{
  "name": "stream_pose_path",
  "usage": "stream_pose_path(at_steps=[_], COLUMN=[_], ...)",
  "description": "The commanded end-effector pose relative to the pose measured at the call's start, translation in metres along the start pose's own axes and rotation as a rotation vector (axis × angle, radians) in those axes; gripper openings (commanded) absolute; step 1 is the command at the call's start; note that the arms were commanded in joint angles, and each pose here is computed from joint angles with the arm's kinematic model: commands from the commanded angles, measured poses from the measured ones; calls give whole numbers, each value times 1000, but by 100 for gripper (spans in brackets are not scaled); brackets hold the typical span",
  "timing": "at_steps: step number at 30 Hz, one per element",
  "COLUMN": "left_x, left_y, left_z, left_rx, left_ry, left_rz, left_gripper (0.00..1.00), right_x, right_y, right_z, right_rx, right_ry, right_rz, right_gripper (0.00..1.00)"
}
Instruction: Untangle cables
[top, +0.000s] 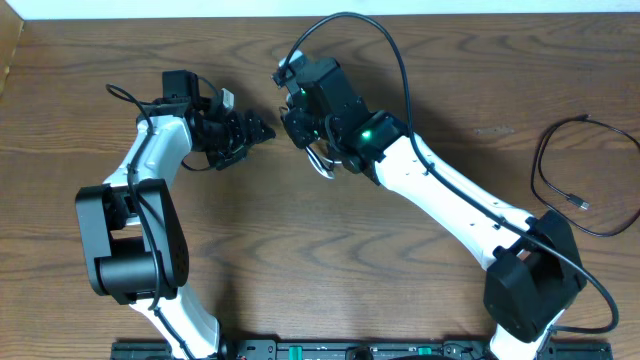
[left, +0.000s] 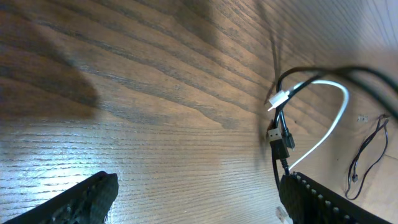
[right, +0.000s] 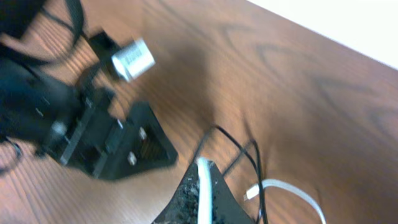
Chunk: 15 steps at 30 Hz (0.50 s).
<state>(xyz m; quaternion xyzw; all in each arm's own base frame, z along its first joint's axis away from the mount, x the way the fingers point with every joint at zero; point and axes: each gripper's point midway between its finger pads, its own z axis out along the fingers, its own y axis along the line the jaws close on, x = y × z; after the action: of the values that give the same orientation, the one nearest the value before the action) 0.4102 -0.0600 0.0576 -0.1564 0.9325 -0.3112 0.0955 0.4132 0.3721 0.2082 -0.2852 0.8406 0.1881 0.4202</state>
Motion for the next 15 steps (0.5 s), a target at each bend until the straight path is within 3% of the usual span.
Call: stream_pose_path(at_steps=[1,15], left_x=[2,2], left_y=[4,4], left_z=[2,2], left_rx=[-15,-15], left_ry=[5,5], left_rz=[4,4], left_gripper=[89,88], right_x=[-41,-139], right_y=[12,25], right_z=[-31,-147], right_rx=[-38,-46], right_ry=[-121,-488], right_rz=[-20,-128], right_gripper=[1,1])
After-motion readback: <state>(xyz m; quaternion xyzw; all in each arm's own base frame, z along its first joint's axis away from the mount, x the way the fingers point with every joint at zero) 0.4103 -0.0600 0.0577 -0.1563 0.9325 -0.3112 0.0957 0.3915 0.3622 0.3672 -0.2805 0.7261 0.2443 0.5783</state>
